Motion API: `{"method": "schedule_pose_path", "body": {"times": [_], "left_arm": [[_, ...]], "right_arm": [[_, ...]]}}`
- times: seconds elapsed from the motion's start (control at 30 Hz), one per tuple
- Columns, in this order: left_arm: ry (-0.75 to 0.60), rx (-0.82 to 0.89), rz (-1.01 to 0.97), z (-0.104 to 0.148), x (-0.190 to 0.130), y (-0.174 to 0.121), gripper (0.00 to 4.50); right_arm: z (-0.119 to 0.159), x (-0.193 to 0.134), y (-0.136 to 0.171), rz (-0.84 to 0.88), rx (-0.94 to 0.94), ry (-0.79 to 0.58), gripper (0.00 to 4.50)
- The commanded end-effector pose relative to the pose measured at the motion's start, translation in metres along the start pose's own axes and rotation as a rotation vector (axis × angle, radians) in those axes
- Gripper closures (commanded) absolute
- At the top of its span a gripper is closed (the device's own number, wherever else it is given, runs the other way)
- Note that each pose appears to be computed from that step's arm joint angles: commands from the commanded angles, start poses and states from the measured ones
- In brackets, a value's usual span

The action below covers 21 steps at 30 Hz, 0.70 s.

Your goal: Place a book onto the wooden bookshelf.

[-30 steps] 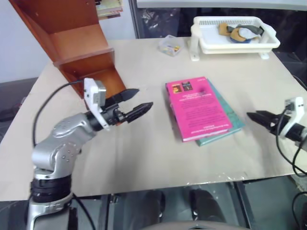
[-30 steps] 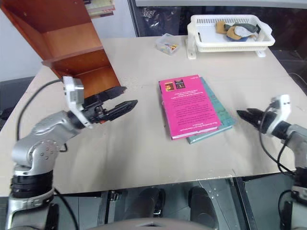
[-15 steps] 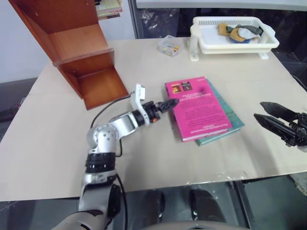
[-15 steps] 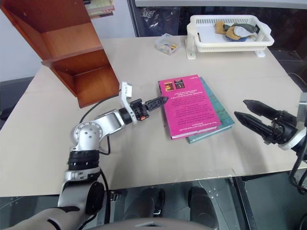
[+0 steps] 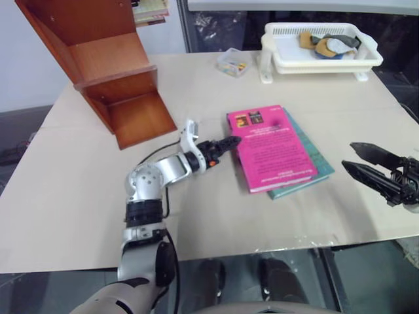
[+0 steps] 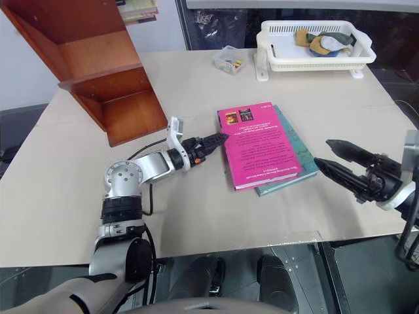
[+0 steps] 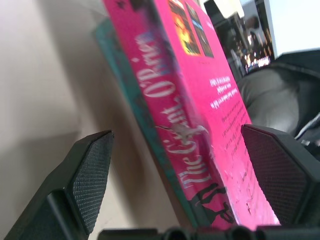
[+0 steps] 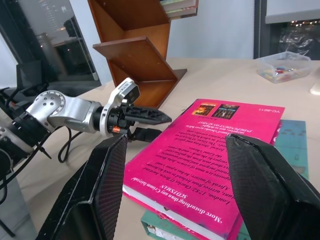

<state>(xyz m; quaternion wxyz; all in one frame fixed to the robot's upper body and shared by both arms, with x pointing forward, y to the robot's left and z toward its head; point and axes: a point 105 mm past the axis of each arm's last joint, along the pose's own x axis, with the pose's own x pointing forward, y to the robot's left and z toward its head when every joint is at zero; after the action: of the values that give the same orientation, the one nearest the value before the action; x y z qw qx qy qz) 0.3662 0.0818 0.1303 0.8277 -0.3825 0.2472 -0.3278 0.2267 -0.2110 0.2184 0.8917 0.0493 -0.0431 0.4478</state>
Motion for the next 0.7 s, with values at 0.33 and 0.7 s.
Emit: {"method": "schedule_pose_path", "body": {"times": [0.33,0.7], "left_arm": [[0.103,-0.341,-0.227,-0.021,0.026,-0.023,0.01],[0.19,-0.347,-0.296,-0.036,0.032,-0.034,0.73]], "right_arm": [[0.008,0.006,0.006,0.034,-0.046,-0.007,1.32],[0.007,0.005,0.007,0.018,-0.059,-0.005,1.32]]}}
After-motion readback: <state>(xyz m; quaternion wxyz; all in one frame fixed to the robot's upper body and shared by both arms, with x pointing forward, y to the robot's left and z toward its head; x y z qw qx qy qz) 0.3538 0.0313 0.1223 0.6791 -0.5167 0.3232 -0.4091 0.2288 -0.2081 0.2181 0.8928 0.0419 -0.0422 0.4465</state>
